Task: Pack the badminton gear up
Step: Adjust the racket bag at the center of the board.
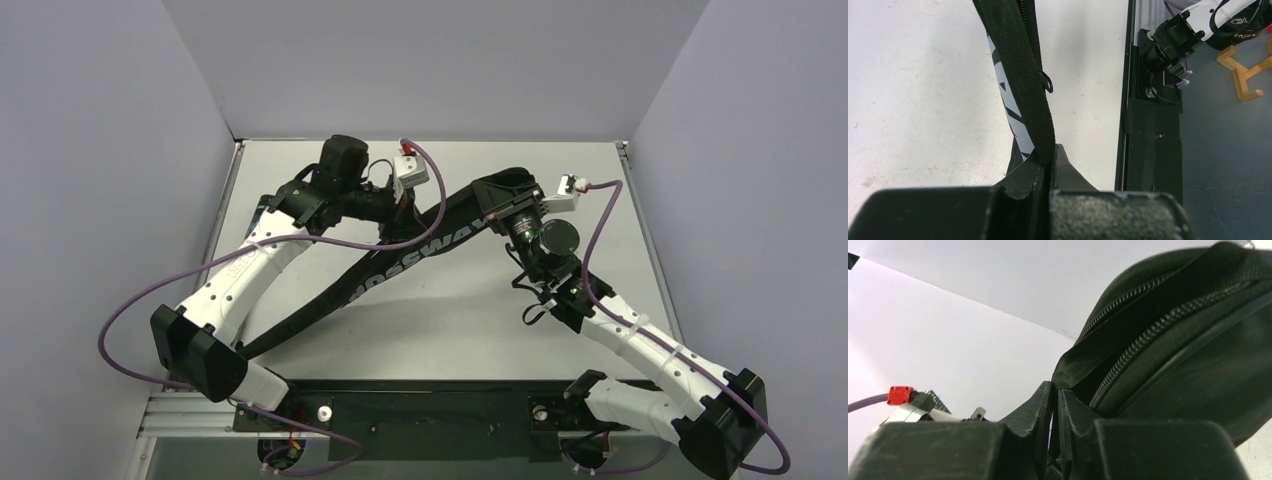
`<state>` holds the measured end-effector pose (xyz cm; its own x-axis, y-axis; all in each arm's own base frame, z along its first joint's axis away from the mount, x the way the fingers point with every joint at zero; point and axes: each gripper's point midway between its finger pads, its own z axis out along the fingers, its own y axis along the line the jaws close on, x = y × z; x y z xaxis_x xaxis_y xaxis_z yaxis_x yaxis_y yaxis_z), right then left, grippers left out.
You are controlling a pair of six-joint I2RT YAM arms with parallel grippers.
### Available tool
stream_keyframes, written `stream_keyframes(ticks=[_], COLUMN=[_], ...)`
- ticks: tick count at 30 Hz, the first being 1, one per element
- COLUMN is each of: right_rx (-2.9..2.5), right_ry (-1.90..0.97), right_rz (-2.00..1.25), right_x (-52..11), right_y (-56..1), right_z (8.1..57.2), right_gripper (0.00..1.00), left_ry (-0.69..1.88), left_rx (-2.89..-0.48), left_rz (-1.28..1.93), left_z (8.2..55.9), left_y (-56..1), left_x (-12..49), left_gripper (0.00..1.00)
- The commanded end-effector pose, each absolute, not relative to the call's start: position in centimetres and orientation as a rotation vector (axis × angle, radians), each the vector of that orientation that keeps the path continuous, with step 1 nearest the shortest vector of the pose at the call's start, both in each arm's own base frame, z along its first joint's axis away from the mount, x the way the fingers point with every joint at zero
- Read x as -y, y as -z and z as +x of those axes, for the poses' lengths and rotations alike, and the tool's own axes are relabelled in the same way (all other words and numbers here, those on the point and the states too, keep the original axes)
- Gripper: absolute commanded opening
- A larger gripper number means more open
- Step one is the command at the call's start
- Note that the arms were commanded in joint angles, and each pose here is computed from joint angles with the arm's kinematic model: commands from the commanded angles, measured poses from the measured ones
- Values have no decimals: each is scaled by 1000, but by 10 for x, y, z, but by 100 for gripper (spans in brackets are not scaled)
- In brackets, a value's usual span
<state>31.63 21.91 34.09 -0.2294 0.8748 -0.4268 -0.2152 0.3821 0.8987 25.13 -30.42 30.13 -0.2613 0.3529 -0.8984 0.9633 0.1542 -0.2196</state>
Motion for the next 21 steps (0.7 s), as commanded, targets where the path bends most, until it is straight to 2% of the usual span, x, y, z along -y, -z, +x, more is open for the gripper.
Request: stream_keyframes(ticks=[1,10,17,21], right_rx=[-1276,-1228,-1238,-1310], right_ry=[-1183,-1100,-980,-948], right_rz=[611,484,438,442], right_x=[-209,-182,-159,-155], right_y=[-398,-438,-438,-422], right_z=[328,313,302,303], right_gripper=[5,5,7,14], left_ry=[1154,1161,1178,1176], left_rx=[-1579,-1596,-1607,-1608], left_rz=[1315,1341,1344,1343], left_z=[230,224,221,221], left_y=[-332,-323,-320,-320], left_x=[307,304,304,304], left_gripper=[0,0,0,0])
